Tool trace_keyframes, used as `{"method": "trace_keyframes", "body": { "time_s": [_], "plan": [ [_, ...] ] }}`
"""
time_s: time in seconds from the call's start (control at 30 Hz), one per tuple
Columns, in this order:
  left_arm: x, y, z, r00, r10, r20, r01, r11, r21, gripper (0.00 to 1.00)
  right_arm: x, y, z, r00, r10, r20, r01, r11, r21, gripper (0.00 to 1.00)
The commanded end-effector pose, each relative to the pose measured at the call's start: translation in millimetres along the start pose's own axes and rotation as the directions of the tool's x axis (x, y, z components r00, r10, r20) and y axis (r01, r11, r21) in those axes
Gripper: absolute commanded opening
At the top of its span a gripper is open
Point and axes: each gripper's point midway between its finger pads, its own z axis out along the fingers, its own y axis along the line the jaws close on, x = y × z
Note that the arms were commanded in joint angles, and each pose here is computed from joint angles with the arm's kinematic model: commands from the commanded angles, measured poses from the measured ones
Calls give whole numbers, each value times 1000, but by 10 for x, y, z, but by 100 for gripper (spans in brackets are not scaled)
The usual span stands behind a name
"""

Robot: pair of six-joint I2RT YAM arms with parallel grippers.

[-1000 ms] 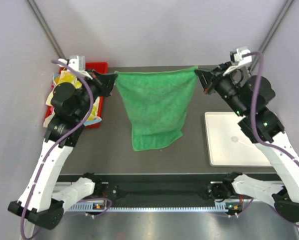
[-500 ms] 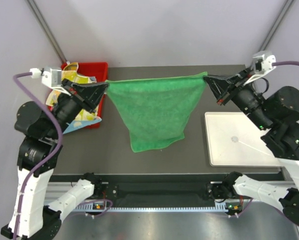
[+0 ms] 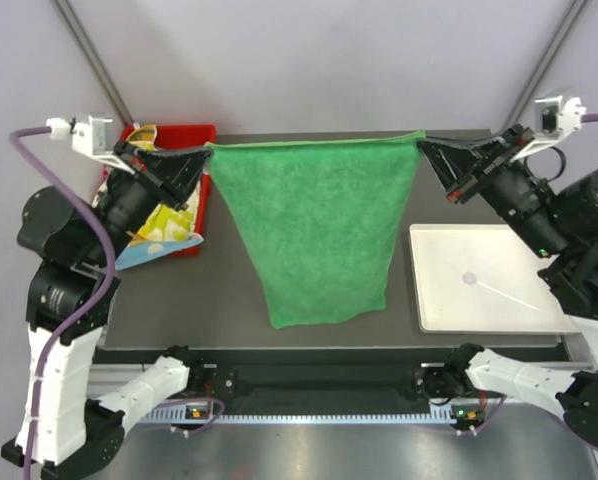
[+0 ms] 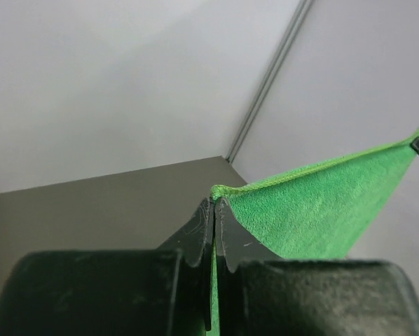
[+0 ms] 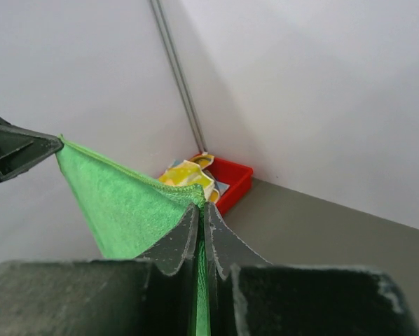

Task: Fold and stack the towels
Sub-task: Flatten out the crumpled towel

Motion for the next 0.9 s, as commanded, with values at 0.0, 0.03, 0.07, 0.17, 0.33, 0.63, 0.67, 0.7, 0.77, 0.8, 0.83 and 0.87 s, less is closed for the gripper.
{"method": "trace_keyframes", "body": {
  "time_s": [0.0, 0.03, 0.07, 0.17, 0.33, 0.63, 0.67, 0.7, 0.77, 0.8, 0.83, 0.87],
  "plan": [
    [86, 296, 212, 1000, 13, -8, -14, 994, -113, 0, 170, -175, 211, 999, -29, -18, 31, 996, 80, 0],
    [135, 354, 267, 1000, 14, -21, -16, 991, -130, 0, 229, -249, 259, 999, -38, -27, 41, 993, 114, 0],
    [223, 450, 393, 999, 17, -43, -23, 988, -152, 0, 311, -317, 317, 997, -57, -42, 63, 988, 139, 0],
    [466, 703, 692, 995, 21, -99, -41, 978, -204, 0, 555, -578, 554, 990, -101, -98, 121, 967, 223, 0],
    [628, 1116, 1159, 993, 27, -113, -55, 966, -252, 0, 1042, -1078, 1106, 975, -105, -194, 154, 954, 256, 0],
    [1260, 2103, 1957, 982, -36, -185, -24, 950, -312, 0, 1703, -2205, 1822, 966, -14, -258, 99, 942, 321, 0],
    [1396, 2239, 2048, 979, -45, -197, -22, 946, -323, 0, 1691, -2258, 1881, 967, -17, -253, 102, 941, 324, 0],
    [1456, 2314, 2082, 978, -49, -202, -21, 943, -331, 0, 1869, -2388, 1947, 960, -6, -282, 105, 936, 336, 0],
    [1630, 2494, 2179, 975, -59, -215, -19, 939, -344, 0, 2019, -2566, 2028, 955, -2, -297, 111, 930, 351, 0],
    [1681, 2560, 2200, 974, -62, -218, -19, 936, -350, 0, 2073, -2623, 2047, 954, 3, -301, 109, 929, 354, 0],
    [1746, 2619, 2226, 973, -65, -223, -19, 934, -356, 0, 2112, -2694, 2066, 955, 9, -298, 104, 927, 360, 0],
    [1891, 2718, 2256, 967, -78, -242, -17, 930, -367, 0, 2248, -2784, 2079, 949, 23, -314, 100, 924, 369, 0]
  ]
}}
